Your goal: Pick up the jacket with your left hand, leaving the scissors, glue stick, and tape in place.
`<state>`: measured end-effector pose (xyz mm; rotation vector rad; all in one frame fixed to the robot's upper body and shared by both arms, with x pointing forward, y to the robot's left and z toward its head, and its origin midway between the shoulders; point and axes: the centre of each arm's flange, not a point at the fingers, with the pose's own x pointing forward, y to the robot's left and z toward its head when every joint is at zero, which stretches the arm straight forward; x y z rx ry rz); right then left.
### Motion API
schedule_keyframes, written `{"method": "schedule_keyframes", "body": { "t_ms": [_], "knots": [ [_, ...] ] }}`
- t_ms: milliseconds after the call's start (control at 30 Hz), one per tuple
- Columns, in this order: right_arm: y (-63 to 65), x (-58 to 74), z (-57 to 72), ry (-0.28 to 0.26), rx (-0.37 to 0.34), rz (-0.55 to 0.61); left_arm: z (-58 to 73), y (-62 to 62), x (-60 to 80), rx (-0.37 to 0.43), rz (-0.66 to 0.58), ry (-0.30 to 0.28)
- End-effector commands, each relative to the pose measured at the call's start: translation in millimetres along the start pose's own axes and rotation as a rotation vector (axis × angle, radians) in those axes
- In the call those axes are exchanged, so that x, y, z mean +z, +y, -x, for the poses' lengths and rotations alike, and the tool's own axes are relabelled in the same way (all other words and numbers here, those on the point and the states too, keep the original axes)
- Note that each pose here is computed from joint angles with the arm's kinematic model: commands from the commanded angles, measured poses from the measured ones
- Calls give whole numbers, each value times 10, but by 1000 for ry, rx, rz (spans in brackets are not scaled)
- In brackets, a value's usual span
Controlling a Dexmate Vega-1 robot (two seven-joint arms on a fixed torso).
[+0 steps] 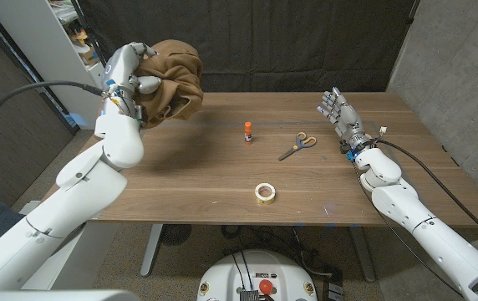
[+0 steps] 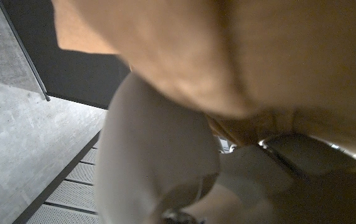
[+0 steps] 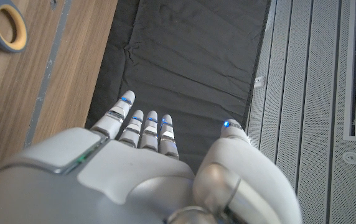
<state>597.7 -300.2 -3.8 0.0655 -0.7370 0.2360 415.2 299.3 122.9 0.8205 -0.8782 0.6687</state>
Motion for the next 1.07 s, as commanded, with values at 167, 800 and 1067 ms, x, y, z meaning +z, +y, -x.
{"method": "schedule_keyframes", "body": {
  "t_ms": [167,800,1067],
  "knots": [
    [-92,34,-25,-6,-24,-2,-173,87,212,16,-38,-50],
    [-134,1,-115,-8,-19,-8,-227,82,307,28,-41,-56],
    [-130,-20,-143,-5,-12,-9,-226,93,338,32,-47,-56]
  ]
}}
